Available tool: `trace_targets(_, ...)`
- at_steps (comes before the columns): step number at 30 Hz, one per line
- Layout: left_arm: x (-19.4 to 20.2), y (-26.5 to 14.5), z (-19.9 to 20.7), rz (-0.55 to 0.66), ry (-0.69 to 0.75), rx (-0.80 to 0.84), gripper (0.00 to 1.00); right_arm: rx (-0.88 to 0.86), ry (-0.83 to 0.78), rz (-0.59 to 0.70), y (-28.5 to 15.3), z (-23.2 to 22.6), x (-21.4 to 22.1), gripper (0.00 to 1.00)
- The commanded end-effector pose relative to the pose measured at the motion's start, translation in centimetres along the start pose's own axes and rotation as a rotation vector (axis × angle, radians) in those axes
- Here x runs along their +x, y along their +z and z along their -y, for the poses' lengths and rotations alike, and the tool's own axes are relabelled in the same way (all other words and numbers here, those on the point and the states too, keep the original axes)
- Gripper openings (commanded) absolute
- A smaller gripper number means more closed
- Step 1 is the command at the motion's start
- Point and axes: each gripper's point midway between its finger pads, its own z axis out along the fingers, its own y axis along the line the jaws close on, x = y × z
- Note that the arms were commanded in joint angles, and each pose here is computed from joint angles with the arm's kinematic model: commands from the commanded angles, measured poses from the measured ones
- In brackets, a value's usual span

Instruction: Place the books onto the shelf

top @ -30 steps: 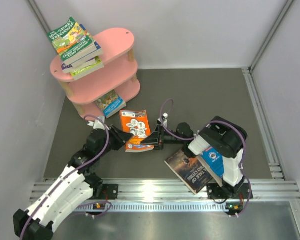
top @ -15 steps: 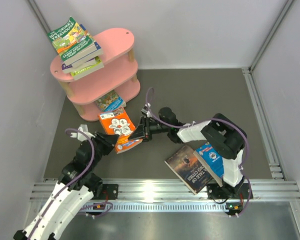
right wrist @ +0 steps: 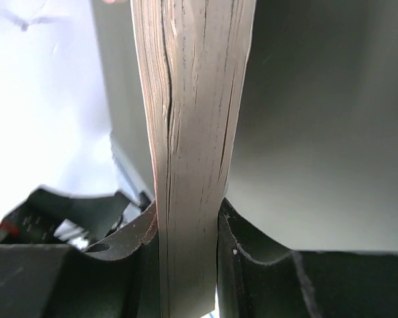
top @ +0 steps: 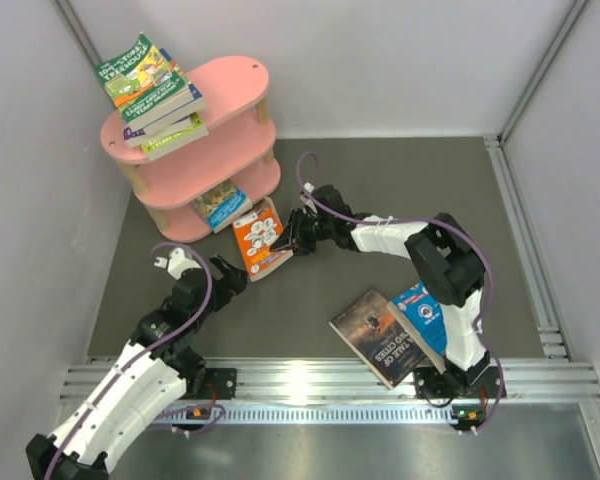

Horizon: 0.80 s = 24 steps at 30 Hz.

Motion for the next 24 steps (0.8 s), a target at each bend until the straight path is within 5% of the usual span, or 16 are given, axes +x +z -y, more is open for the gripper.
trace_targets(1,-1.4,-0.7,1.3,0.039,0.029,0.039,0.99,-0.092,-0.111,0.085,-0.1,-4.6,-3.5,0.00)
trace_targets(17,-2.1,-2.6,1.2,0.046,0.040,0.048,0.99,-0.025,-0.158,0.154,-6.6,-5.5,-3.6,0.00)
trace_targets(24,-7.5,-6.6,3.9,0.105,0.173,-0.009,0.99,-0.061,-0.174,0.174,-6.3,-7.3,-5.6,0.00)
